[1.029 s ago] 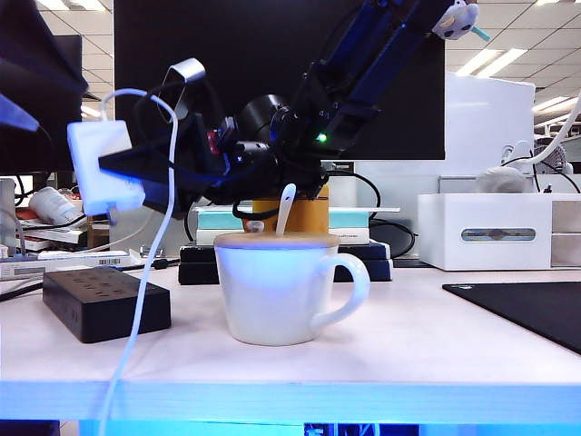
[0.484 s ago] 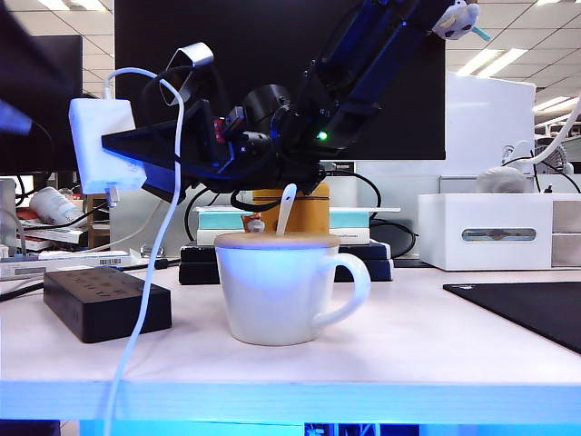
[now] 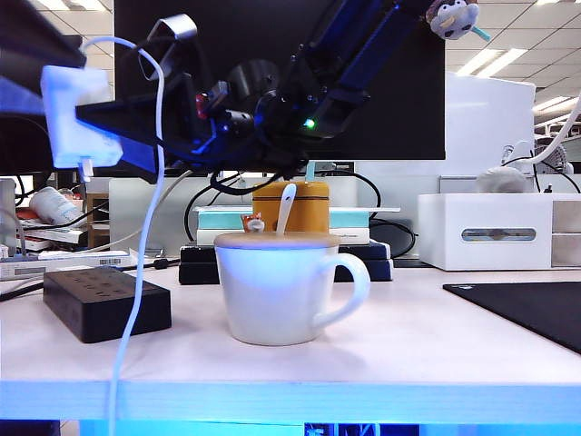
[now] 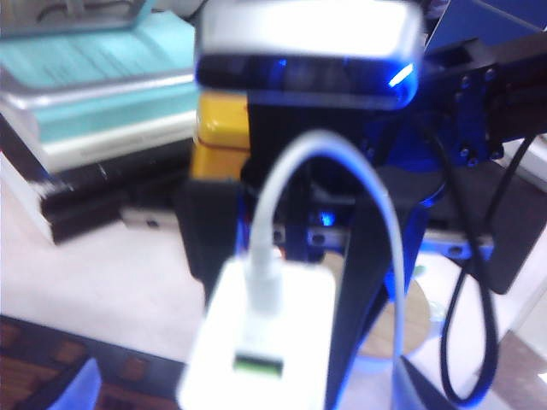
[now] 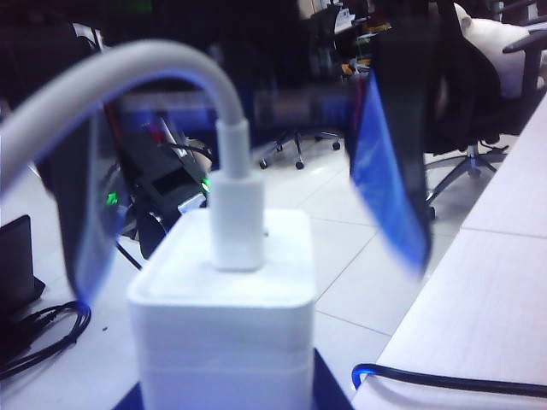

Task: Plug the white charger into the left socket.

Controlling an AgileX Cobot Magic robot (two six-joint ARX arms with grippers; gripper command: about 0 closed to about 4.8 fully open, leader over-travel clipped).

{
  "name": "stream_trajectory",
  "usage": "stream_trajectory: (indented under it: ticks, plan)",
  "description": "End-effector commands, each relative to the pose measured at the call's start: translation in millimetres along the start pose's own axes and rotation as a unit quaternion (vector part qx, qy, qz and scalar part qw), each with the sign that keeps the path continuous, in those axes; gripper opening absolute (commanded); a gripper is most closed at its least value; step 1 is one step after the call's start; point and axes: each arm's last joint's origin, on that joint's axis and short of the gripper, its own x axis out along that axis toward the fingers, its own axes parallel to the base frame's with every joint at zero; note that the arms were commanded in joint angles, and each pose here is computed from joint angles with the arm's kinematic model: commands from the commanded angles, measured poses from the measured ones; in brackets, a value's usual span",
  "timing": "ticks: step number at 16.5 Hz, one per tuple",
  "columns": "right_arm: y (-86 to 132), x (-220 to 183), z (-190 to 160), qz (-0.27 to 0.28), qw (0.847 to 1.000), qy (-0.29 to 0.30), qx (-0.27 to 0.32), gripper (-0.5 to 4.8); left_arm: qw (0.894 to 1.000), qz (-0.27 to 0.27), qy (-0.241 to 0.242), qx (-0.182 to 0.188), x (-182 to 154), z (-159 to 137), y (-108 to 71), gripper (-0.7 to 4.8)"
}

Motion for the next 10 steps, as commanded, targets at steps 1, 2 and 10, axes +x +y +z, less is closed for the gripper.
stream_trajectory:
  ticks: [1, 2, 10]
  plan:
    - [1.7, -0.6, 11.9, 0.006, 1.0, -0.001, -0.011, 1.7, 1.0, -0.021, -0.021, -0.003, 7.3, -6.9, -5.1, 4.79]
    - [1.7, -0.6, 11.8, 0.005, 1.0, -0.001, -0.01, 1.7, 1.0, -0.019, -0.02, -0.001, 9.1, -7.7, -6.9, 4.79]
    - [1.7, -0.4, 11.9, 0.005, 1.0, -0.001, -0.002, 1.7, 0.999, 0.012, -0.052, 0.006, 15.4, -8.0, -12.2, 4.79]
